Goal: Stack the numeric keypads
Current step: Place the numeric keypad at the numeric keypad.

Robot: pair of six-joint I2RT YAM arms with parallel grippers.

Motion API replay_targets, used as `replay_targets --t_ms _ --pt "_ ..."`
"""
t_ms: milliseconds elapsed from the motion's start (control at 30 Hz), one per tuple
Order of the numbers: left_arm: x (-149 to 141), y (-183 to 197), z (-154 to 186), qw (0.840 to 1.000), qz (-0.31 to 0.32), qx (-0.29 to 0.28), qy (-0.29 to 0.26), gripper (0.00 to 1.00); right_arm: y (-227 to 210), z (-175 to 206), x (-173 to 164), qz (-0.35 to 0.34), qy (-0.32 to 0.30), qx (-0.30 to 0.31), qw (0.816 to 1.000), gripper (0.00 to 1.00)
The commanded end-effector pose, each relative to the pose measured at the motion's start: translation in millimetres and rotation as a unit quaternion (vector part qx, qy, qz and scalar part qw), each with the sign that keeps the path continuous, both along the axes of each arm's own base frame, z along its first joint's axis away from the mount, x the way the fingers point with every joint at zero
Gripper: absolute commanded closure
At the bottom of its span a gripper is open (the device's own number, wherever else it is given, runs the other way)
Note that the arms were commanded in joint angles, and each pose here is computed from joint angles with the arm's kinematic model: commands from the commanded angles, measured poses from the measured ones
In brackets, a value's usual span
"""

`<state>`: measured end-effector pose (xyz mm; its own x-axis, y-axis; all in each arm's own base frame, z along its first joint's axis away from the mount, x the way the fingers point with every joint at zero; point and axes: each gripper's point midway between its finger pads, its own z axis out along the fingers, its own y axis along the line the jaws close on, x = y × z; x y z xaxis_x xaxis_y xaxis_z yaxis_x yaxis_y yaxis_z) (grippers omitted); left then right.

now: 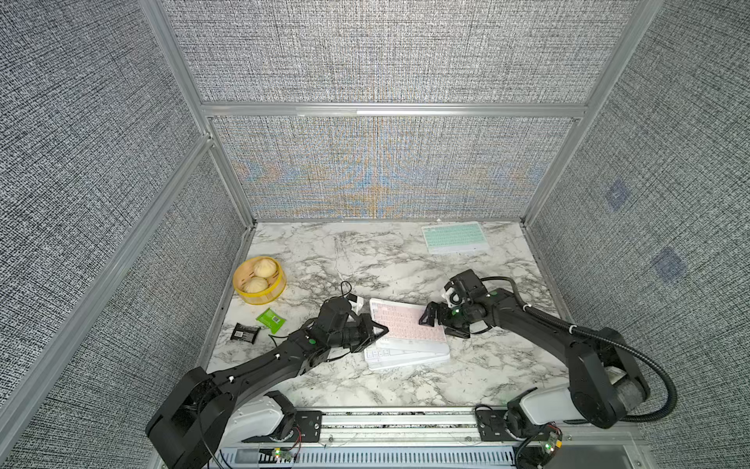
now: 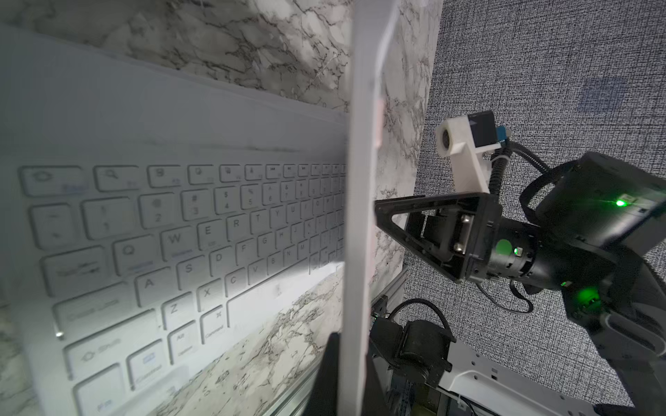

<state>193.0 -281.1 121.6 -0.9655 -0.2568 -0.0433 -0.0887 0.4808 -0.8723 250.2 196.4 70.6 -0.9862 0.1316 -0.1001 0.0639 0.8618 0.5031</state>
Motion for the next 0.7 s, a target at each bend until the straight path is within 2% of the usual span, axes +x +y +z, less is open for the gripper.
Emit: replay_targets --t_ms 0,67,200,300,433,667 --pt "0.5 5.1 -5.1 1.000 0.010 0.013 -0.002 0.92 1.7 -0.2 4.4 -0.008 -0.009 -0.006 1.000 0.01" --pt "-0.7 8.2 -8.9 1.000 0.012 0.024 0.003 0.77 2.2 0.2 4.2 -0.007 -0.011 -0.009 1.000 0.01" --pt "-1.8 12.3 -12.6 0.999 0.016 0.039 0.007 0.53 1.4 -0.7 3.7 -0.007 -0.009 -0.017 1.000 0.01" --pt "-1.7 16.0 -16.4 0.998 0.020 0.054 0.010 0.43 1.4 -4.1 2.9 -0.005 -0.004 -0.022 1.000 0.01" --pt "0.3 14.8 -18.2 0.998 0.018 0.063 0.013 0.38 -0.2 -14.4 0.8 -0.003 0.012 -0.037 0.999 0.01" --pt "0.5 28.8 -39.0 0.988 0.034 0.139 0.055 0.33 5.1 -13.0 2.7 0.010 0.017 -0.040 0.999 0.01"
